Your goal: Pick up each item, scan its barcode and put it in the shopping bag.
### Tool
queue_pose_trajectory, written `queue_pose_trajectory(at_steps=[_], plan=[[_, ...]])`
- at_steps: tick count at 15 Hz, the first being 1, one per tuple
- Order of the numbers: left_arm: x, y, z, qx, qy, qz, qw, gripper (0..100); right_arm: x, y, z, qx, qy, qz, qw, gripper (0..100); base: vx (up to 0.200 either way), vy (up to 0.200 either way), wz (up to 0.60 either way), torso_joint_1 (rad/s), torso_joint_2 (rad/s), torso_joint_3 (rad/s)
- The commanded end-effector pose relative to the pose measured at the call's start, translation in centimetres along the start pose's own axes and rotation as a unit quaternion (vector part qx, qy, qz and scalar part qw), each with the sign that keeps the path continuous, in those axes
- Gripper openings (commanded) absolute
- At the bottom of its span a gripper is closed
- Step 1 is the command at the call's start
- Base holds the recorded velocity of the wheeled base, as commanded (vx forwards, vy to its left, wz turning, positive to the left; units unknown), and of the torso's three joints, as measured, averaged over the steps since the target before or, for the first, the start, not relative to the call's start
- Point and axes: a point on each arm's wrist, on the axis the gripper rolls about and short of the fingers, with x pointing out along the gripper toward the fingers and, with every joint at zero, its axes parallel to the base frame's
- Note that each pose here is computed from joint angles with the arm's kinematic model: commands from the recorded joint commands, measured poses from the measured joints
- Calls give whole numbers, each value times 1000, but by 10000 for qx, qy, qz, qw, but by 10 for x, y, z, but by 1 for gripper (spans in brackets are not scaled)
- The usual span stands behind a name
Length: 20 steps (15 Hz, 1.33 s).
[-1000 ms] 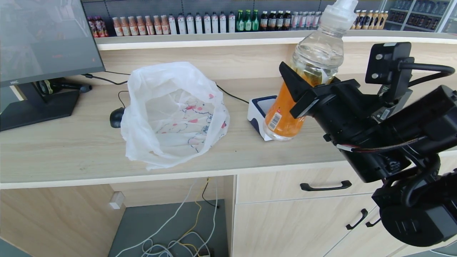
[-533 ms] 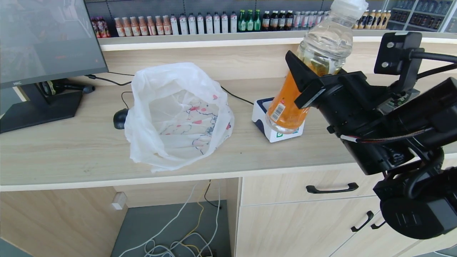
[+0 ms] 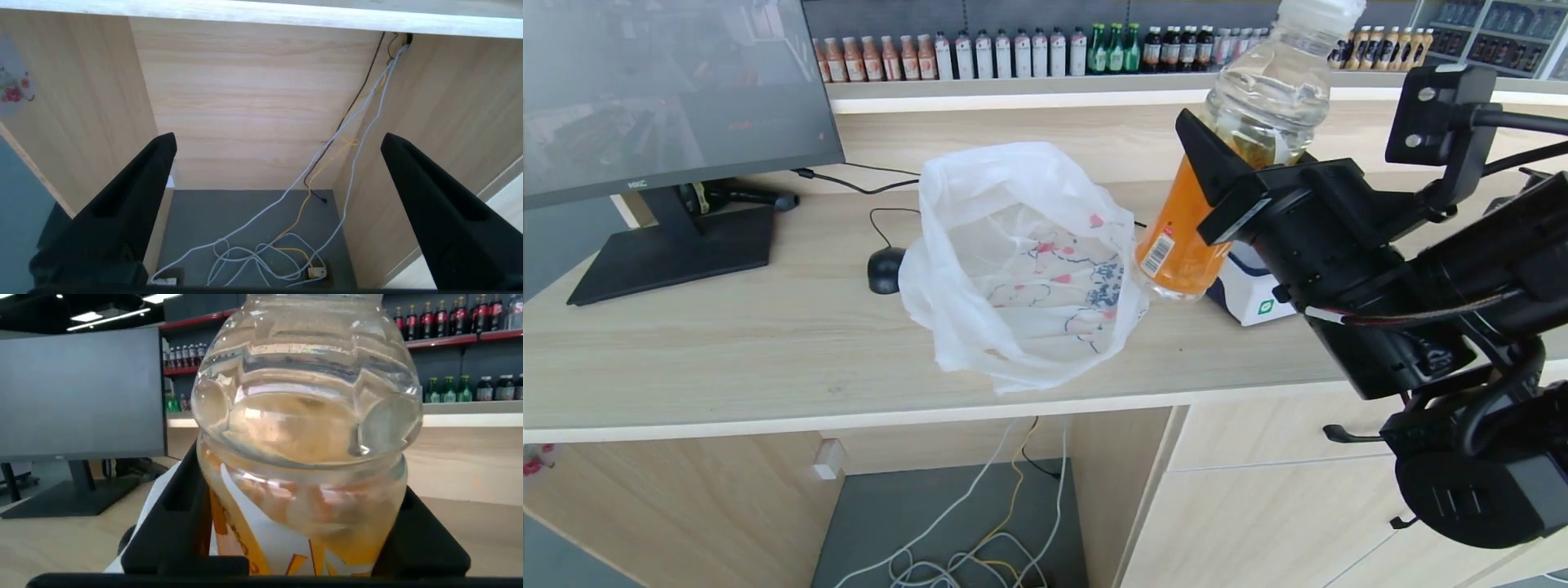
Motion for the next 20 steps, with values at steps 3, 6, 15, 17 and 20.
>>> queue_pose_trajectory(at_steps=[3, 6, 15, 17, 20], plan=[[0, 0, 0, 0, -9, 1, 10000, 100, -2, 0, 2, 34, -6, 4, 10000, 0, 0, 200, 0, 4, 1, -1], [0, 0, 0, 23, -9, 1, 10000, 100, -2, 1, 6, 83, -51, 19, 10000, 0, 0, 67, 0, 1, 1, 1], [0, 0, 0, 23, -9, 1, 10000, 100, 20, 47, -30, 398, -2, 552, 9977, 0, 0, 0, 0, 0, 0, 0], [0, 0, 0, 23, -2, 1, 10000, 100, 30, 43, -35, 370, 106, 483, 9981, 0, 0, 0, 0, 0, 0, 0], [0, 0, 0, 23, -9, 1, 10000, 100, 46, 39, -42, 224, 622, 577, 9961, 0, 0, 0, 0, 0, 0, 0]])
